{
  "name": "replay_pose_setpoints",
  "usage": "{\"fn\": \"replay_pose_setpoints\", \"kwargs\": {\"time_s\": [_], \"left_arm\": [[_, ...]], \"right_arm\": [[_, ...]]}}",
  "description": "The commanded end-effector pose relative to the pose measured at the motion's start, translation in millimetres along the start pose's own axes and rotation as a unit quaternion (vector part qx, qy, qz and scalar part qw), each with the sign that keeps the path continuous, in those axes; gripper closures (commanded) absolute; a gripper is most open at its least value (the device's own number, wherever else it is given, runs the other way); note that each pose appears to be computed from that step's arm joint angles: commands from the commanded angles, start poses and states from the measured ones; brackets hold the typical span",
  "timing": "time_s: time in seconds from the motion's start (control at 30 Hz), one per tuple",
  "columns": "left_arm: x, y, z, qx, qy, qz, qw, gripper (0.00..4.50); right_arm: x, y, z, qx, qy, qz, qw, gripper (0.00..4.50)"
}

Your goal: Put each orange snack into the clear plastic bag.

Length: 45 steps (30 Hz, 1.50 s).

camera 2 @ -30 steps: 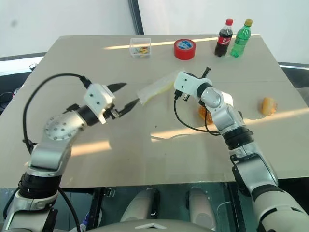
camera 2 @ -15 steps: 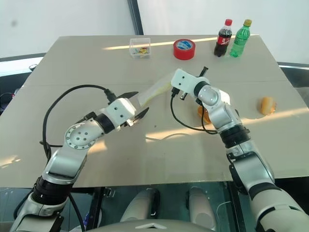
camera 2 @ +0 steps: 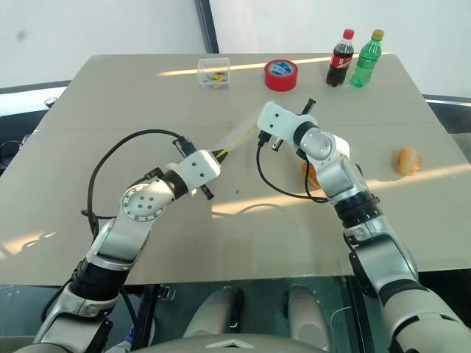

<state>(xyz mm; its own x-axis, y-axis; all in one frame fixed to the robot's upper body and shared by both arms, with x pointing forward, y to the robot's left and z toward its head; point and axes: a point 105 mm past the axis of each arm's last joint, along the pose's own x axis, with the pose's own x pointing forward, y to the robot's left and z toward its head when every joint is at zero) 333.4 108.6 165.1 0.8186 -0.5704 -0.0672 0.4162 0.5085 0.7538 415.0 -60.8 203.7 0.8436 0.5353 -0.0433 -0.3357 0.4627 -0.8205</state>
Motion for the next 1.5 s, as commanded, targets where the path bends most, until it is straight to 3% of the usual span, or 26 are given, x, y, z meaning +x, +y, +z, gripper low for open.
{"fn": "replay_pose_setpoints", "kwargs": {"time_s": [0.03, 0.13, 0.23, 0.27, 0.37, 0.47, 0.5, 0.6, 0.63, 0.67, 0.7, 0.97, 1.5], "left_arm": [[-2, 18, 9, 0.019, -0.021, 0.035, 0.999, 4.47], [-3, 28, 5, 0.022, -0.015, 0.05, 0.998, 4.47], [-3, 32, 1, 0.029, -0.011, 0.056, 0.998, 4.5], [-3, 32, 0, 0.03, -0.01, 0.056, 0.998, 4.5], [-3, 31, -1, 0.043, -0.011, 0.06, 0.997, 4.5], [-2, 32, -1, 0.048, -0.013, 0.064, 0.997, 4.5], [-1, 32, 0, 0.051, -0.014, 0.065, 0.997, 4.5], [0, 32, 0, 0.056, -0.015, 0.065, 0.996, 4.5], [0, 33, 0, 0.058, -0.014, 0.065, 0.996, 4.5], [1, 33, -1, 0.058, -0.014, 0.067, 0.996, 4.5], [1, 33, -1, 0.058, -0.013, 0.068, 0.996, 4.5], [-1, 32, 1, 0.07, -0.014, 0.069, 0.995, 4.5], [-5, 27, 7, 0.075, -0.019, 0.073, 0.994, 4.5]], "right_arm": [[-7, 1, 4, -0.008, -0.007, 0.006, 1.0, 4.5], [-19, 15, -10, 0.015, 0.011, 0.043, 0.999, 4.5], [-30, 15, -17, 0.045, 0.02, 0.036, 0.998, 3.58], [-33, 14, -18, 0.055, 0.021, 0.028, 0.998, 2.93], [-48, 13, -24, 0.106, 0.032, 0.016, 0.994, 1.68], [-63, 10, -22, 0.169, 0.032, 0.009, 0.985, 1.68], [-67, 10, -21, 0.191, 0.032, 0.01, 0.981, 2.3], [-73, 16, -8, 0.266, 0.015, 0.019, 0.964, 3.34], [-73, 19, -1, 0.29, 0.006, 0.025, 0.957, 4.11], [-72, 22, 6, 0.317, -0.004, 0.031, 0.948, 4.11], [-72, 25, 12, 0.334, -0.011, 0.04, 0.942, 4.49], [-59, 34, 55, 0.403, -0.058, 0.072, 0.911, 4.49], [-41, 43, 70, 0.425, -0.071, 0.098, 0.897, 4.49]]}}
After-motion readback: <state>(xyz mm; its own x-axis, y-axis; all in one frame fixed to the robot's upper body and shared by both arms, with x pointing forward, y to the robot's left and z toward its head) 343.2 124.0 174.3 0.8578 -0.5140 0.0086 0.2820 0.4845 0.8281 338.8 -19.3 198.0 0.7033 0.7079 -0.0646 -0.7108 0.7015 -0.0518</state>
